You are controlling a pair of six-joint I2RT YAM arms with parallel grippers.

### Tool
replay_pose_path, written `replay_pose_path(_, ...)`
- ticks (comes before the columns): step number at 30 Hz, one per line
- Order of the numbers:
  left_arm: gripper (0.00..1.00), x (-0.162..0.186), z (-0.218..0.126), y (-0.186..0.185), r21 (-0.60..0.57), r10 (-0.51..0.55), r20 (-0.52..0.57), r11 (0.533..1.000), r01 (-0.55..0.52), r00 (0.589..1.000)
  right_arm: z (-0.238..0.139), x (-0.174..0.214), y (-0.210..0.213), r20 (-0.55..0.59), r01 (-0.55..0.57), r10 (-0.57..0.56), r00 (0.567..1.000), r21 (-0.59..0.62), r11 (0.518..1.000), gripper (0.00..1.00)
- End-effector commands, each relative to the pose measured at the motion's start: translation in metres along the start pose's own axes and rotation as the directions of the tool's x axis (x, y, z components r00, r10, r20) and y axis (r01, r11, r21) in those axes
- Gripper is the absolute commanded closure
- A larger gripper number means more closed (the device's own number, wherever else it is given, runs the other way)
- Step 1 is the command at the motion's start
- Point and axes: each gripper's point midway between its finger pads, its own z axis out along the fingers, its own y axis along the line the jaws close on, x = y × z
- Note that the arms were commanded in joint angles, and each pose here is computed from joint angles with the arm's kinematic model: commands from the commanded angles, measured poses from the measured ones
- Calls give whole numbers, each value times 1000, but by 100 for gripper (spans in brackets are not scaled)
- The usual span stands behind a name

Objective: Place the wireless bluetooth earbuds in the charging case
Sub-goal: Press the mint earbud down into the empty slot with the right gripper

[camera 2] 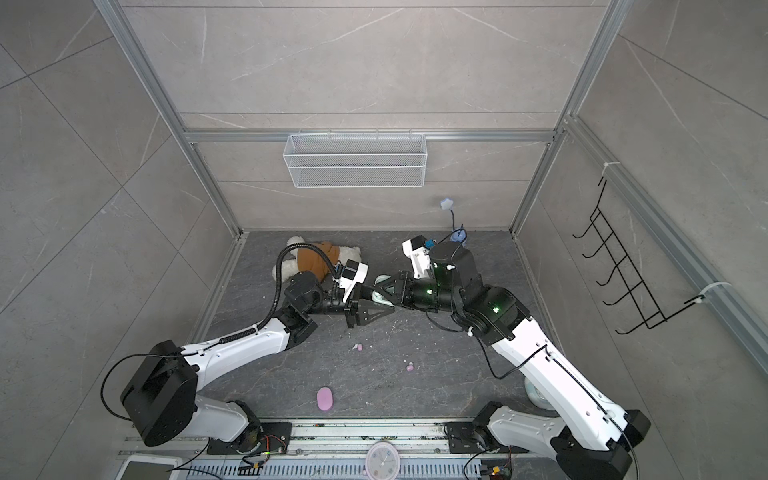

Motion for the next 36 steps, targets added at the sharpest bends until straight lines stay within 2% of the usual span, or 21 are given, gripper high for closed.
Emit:
replay_pose_path(1, 75, -34, 0, -20, 44, 124, 58, 991, -126, 991, 6, 3, -8, -6, 1, 0, 1000, 24, 1000, 87)
replay_pose_path(17, 75, -36, -1, -22, 33, 135, 63, 990, -137, 989, 6, 8, -9, -25, -14, 15, 1000, 21, 1000, 86)
replay_pose_path(36, 75, -39, -3, -22, 19, 145, 65, 989, -147, 987, -6, 7, -14, -7, 1, -1, 1000, 75, 997, 65)
